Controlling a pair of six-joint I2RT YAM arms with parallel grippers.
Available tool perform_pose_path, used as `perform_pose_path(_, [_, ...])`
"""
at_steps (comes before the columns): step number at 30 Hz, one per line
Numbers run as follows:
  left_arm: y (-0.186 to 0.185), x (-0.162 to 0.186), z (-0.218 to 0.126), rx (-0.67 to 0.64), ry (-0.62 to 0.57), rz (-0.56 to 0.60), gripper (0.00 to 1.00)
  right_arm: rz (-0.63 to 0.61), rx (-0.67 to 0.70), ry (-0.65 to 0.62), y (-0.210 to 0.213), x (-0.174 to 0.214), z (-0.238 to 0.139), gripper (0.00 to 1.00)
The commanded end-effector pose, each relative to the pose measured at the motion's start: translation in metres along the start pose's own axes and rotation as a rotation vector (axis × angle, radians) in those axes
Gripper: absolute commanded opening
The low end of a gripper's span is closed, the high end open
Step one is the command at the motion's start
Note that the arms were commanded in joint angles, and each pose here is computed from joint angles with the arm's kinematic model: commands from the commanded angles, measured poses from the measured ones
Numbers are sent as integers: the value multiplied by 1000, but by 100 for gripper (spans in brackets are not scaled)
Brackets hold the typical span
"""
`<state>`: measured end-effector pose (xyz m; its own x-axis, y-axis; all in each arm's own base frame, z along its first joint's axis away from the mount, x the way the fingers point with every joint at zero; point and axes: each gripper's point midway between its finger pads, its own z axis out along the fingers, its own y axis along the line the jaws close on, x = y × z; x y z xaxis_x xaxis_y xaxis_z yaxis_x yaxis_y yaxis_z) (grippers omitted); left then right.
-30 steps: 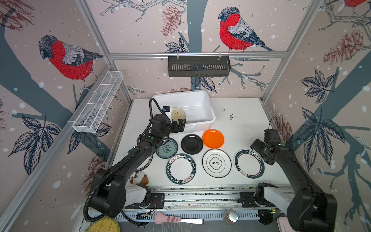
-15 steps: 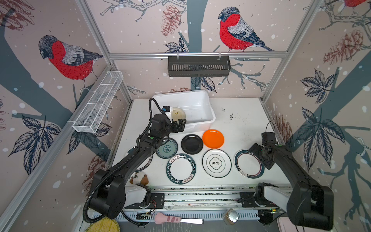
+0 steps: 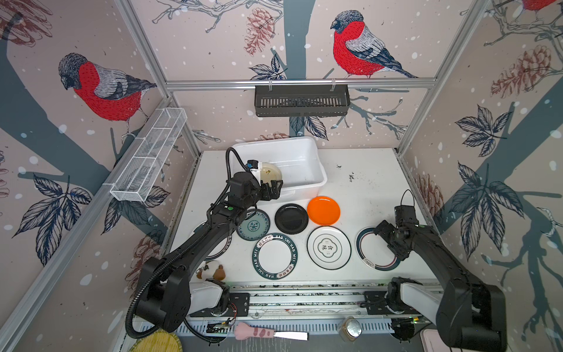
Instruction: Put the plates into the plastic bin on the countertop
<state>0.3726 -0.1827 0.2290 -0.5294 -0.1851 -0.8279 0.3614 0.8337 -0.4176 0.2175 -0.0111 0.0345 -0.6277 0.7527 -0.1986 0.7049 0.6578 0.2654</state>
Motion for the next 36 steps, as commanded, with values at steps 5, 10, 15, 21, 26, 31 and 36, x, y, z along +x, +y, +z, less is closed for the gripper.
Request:
perform_pose_path(5, [-2, -5, -2, 5, -18, 16, 97, 46, -101, 47, 18, 8, 3, 99])
perform_pose_path(10, [0, -3, -1, -4, -15, 17, 97, 73, -156, 87, 28, 13, 3, 99])
perform_pose_path(15, [3, 0, 1, -10, -6, 17, 97, 66, -151, 90, 30, 11, 2, 100])
perform_pose_path(21, [3, -1, -1, -17, -13, 22, 97, -12, 1, -60, 14, -24, -22, 99])
perform_pose_path(26, [6, 0, -3, -24, -37, 21, 97, -47, 119, -90, -8, -32, -31, 99])
perform_pose_path(31, [9, 9, -5, -12, -62, -3, 97, -32, 177, -47, -23, -29, -29, 99])
perform_pose_path(36, [10, 15, -3, -3, -57, 6, 97, -15, 248, 29, -36, -17, -16, 99])
